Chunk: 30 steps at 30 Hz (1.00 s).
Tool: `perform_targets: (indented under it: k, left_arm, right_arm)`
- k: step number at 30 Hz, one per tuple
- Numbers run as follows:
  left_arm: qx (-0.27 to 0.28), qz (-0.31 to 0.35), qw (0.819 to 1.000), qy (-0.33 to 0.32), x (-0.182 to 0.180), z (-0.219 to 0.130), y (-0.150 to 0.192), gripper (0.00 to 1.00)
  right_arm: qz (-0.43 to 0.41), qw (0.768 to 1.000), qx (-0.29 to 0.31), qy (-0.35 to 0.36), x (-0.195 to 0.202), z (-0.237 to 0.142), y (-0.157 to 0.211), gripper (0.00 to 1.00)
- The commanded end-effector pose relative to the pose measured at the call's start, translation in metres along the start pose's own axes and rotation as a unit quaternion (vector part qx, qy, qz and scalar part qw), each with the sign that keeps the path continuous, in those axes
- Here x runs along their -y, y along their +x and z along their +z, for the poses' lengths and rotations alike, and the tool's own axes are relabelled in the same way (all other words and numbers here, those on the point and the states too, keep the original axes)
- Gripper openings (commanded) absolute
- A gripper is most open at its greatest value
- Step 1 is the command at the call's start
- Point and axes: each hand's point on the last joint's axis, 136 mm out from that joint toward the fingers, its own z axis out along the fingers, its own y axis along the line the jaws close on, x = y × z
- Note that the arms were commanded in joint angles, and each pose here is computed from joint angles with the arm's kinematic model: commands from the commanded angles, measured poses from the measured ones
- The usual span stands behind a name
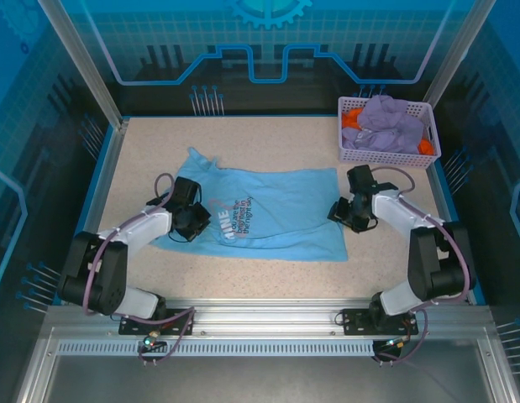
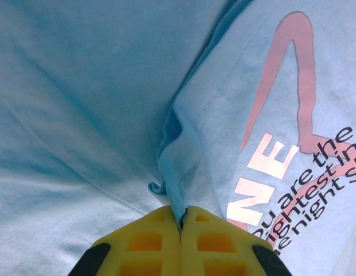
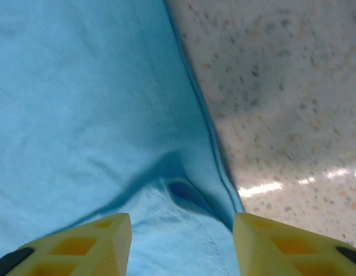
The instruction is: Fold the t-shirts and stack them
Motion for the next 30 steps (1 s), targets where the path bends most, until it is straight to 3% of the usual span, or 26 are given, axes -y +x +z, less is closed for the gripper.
perform_targets:
  k: [1,14,25,30]
  left_arm:
    - [0.004,0.033,0.999,-0.015,0.004,-0.002,-0.002,0.00]
    - [0.030,0.097,0.994,-0.027,0.024,-0.007,-0.006,0.00]
    - [0.053,0.153,0.987,-0.023,0.046,-0.014,-0.010,0.00]
    - [0.059,0.192,0.979,-0.024,0.066,-0.013,-0.010,0.00]
  right_arm:
    - [-0.001,1.000,-0.009,0.015,0.002,0.002,-0.009,0.47]
    - [-0.006,0.999,-0.041,0.023,0.000,0.022,-0.010,0.31]
    - [-0.007,0.999,-0.043,0.019,-0.001,0.023,-0.010,0.00]
    - [-0.004,1.000,-0.027,0.013,-0.001,0.014,-0.010,0.00]
